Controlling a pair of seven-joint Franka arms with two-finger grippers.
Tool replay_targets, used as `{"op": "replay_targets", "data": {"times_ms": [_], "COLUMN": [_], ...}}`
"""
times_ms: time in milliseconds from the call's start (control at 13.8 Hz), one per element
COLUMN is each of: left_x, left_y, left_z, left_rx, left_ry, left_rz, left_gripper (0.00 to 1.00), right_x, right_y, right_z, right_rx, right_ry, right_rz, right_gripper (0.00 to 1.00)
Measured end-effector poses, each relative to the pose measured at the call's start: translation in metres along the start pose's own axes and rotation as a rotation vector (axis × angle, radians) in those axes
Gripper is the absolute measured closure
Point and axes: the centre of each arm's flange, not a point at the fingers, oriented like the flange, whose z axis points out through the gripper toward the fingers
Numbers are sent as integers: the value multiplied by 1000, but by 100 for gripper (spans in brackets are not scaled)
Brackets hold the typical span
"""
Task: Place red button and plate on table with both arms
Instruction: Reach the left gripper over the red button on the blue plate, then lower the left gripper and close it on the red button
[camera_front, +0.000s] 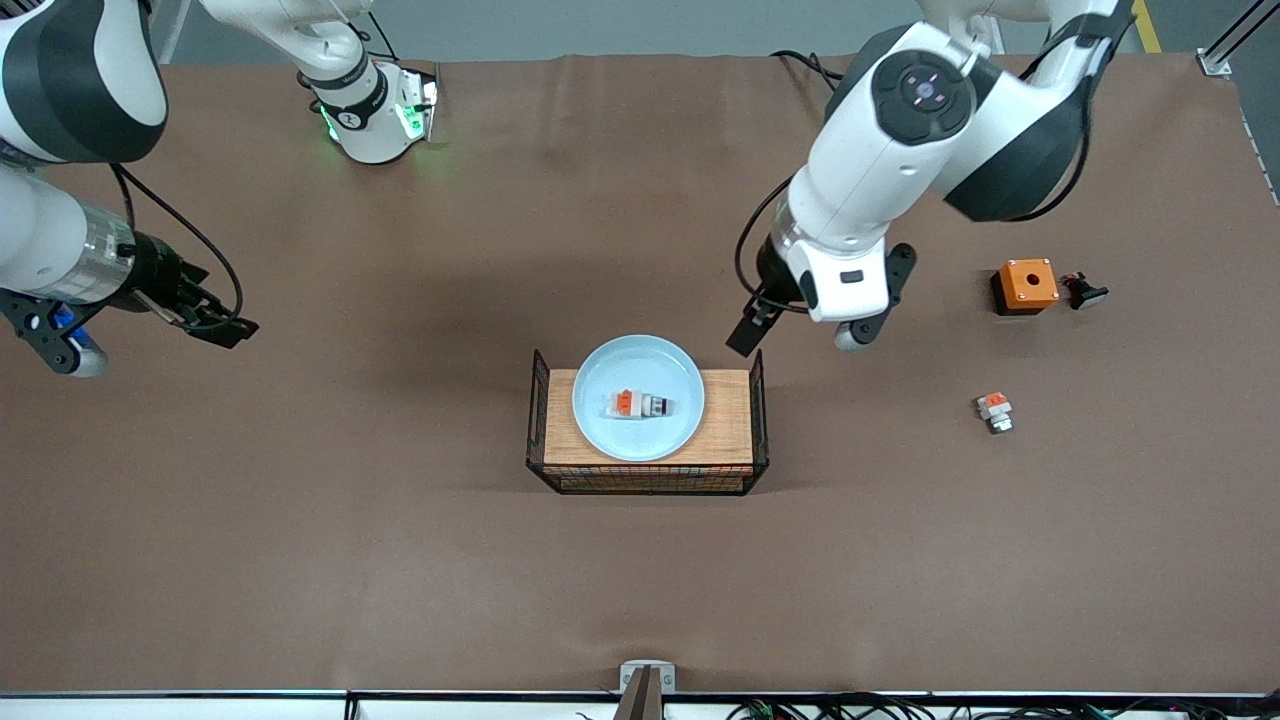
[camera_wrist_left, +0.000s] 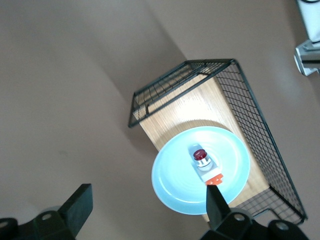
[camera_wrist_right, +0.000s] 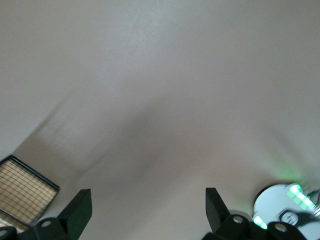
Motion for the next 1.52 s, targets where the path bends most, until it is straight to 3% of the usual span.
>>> {"op": "replay_targets", "data": {"times_ms": [290,508,944,1524], "left_x": [-34,-33,-32,-41], "left_y": [13,25,41,61], "left_z": [50,68,108,143], "left_rx": [-7,-3,8,-96], "left_ry": [-36,-51,-84,-161], "left_rz": [-150,-324,-498,-529], "left_gripper": [0,0,0,0], "right_x": [-28,-43,-48,-58], "right_y": [-23,-34,-37,-44], "right_z": [0,1,1,2], "right_rx": [15,20,20,20], "right_ry": [13,21,22,26], "right_rz": [112,149,171,183], "right_gripper": [0,0,0,0]}}
